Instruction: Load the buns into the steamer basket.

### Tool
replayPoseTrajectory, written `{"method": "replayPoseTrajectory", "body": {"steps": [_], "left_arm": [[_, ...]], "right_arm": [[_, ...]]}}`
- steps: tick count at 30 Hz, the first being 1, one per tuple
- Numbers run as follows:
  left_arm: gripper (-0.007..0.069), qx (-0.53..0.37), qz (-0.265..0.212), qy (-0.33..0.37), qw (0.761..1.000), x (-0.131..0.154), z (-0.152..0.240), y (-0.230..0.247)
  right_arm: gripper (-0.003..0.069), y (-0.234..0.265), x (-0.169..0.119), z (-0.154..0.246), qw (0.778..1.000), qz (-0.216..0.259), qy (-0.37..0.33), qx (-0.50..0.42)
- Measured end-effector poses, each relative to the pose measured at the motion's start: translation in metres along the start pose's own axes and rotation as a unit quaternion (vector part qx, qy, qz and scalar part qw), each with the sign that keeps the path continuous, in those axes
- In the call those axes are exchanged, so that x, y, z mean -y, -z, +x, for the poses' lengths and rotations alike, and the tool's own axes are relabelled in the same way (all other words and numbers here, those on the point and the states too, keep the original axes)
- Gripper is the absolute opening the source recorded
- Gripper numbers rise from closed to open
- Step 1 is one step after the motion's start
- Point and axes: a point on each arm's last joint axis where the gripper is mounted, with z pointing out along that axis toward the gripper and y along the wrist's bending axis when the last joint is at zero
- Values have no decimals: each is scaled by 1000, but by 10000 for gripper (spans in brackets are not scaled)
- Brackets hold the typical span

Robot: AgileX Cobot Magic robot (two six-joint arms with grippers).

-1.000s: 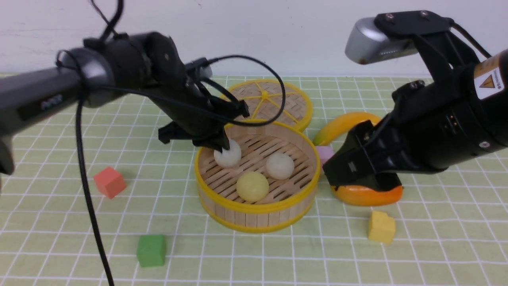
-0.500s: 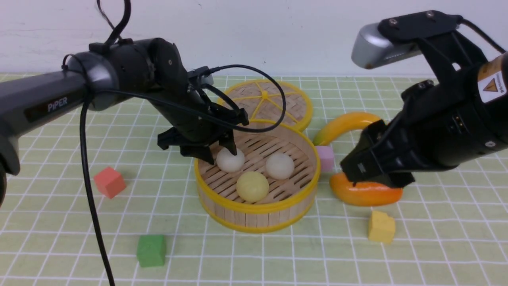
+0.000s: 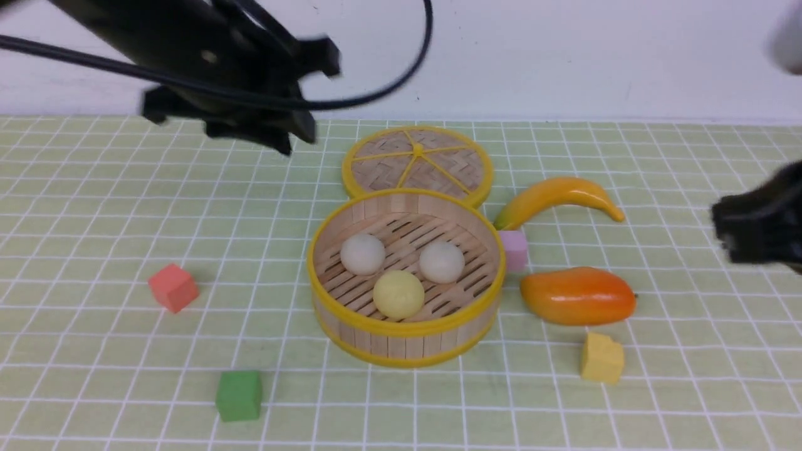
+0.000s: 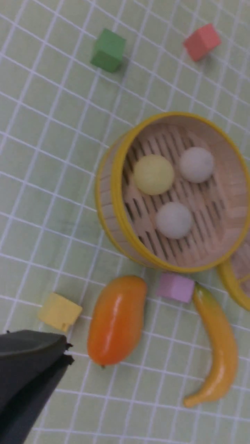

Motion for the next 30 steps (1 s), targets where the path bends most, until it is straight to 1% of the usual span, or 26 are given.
{"method": "replayPoseTrajectory", "body": {"steps": [2,3,4,5,6,9,10,11,12,13,14,15,16,19,21,22,23,30], "left_arm": [[60,11,6,-4,1000,0,14,33],[15,17,8,-3,1000,-1,25,52],[-14,24,11,-1,1000,-3,38,69],[-13,29,14,-2,999,-2,39,74],[-13,35,16,2,999,-7,57,90],[-13,59,26,3,998,-19,100,124],[-13,61,27,4,998,-20,103,126],[-13,73,33,5,997,-30,133,140],[-13,74,33,4,997,-31,136,141],[-13,83,38,4,996,-42,166,150],[-13,91,38,2,995,-48,182,154],[-13,91,38,2,995,-48,182,154],[-13,101,39,-1,994,-59,208,156],[-13,121,40,-6,992,-73,237,155],[-13,153,51,-10,987,-80,253,157],[-13,154,51,-10,987,-81,254,156],[-13,178,59,-13,982,-85,263,158],[-13,199,65,-18,978,-92,281,161]], "right_arm": [[-20,5,6,18,999,-5,8,41],[-20,6,9,28,998,-9,10,59],[-20,4,11,42,997,-15,14,73],[-20,7,12,43,996,-19,13,84],[-20,8,15,61,994,-26,14,101],[-18,10,20,88,990,-47,4,134],[-18,9,20,89,990,-47,5,133],[-18,10,22,101,987,-56,4,150],[-18,10,22,102,987,-57,4,151],[-17,11,24,112,985,-62,3,161],[-17,12,25,115,984,-64,2,164],[-17,12,25,116,984,-64,2,165],[-16,12,26,120,984,-64,5,168],[-13,10,27,124,984,-62,8,165],[-10,7,27,128,985,-61,8,159],[-10,7,27,128,985,-61,8,159],[-10,6,28,130,986,-59,10,155],[-7,2,28,135,988,-56,11,145]]}}
